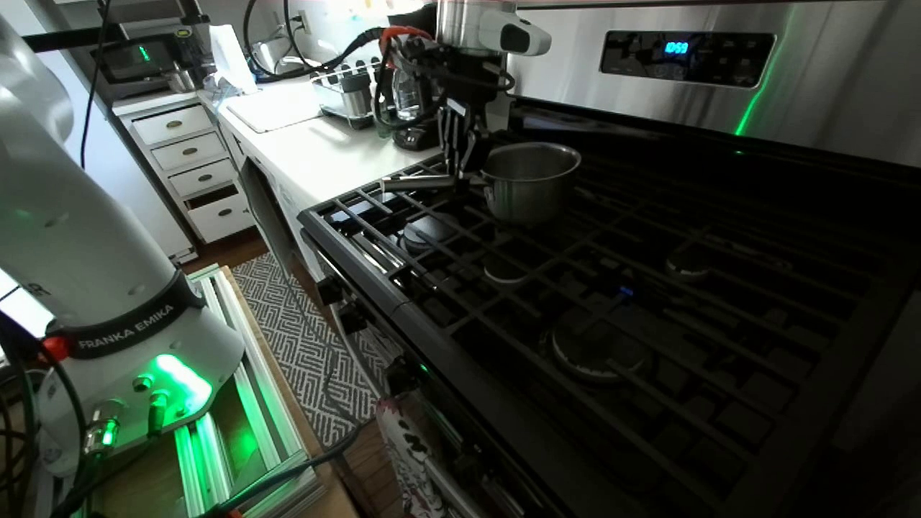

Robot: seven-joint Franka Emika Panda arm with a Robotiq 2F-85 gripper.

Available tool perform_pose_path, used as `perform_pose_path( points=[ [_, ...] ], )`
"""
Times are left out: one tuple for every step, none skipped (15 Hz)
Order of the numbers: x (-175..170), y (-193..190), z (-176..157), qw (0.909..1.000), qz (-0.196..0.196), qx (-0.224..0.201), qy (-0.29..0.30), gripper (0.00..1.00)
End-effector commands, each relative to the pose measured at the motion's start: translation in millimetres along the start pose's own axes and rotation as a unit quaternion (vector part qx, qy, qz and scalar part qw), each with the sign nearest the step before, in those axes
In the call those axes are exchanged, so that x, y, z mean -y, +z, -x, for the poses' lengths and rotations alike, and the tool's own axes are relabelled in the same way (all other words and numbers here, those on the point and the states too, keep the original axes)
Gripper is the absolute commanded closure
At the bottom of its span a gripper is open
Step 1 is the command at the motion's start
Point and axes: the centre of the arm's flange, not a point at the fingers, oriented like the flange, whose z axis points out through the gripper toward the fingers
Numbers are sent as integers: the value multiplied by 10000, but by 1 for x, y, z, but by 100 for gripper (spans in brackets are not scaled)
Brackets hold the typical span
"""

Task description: Move the pot to the center of the stove

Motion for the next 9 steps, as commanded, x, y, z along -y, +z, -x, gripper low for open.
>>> perform_pose_path(
  points=[
    [-14, -12, 17, 9995, 221, 116, -184, 93],
    [-15, -13, 19, 9992, 289, 155, -221, 93],
    [-16, -13, 21, 9988, 356, 201, -269, 93],
    [-17, -13, 23, 9983, 421, 236, -325, 93],
    [-19, -10, 24, 9977, 467, 251, -412, 93],
    [-20, -7, 24, 9972, 500, 271, -495, 93],
    [-21, -4, 25, 9967, 513, 264, -562, 93],
    [-23, 0, 25, 9963, 524, 268, -628, 93],
    [-25, 2, 26, 9960, 533, 268, -663, 93]
  ],
)
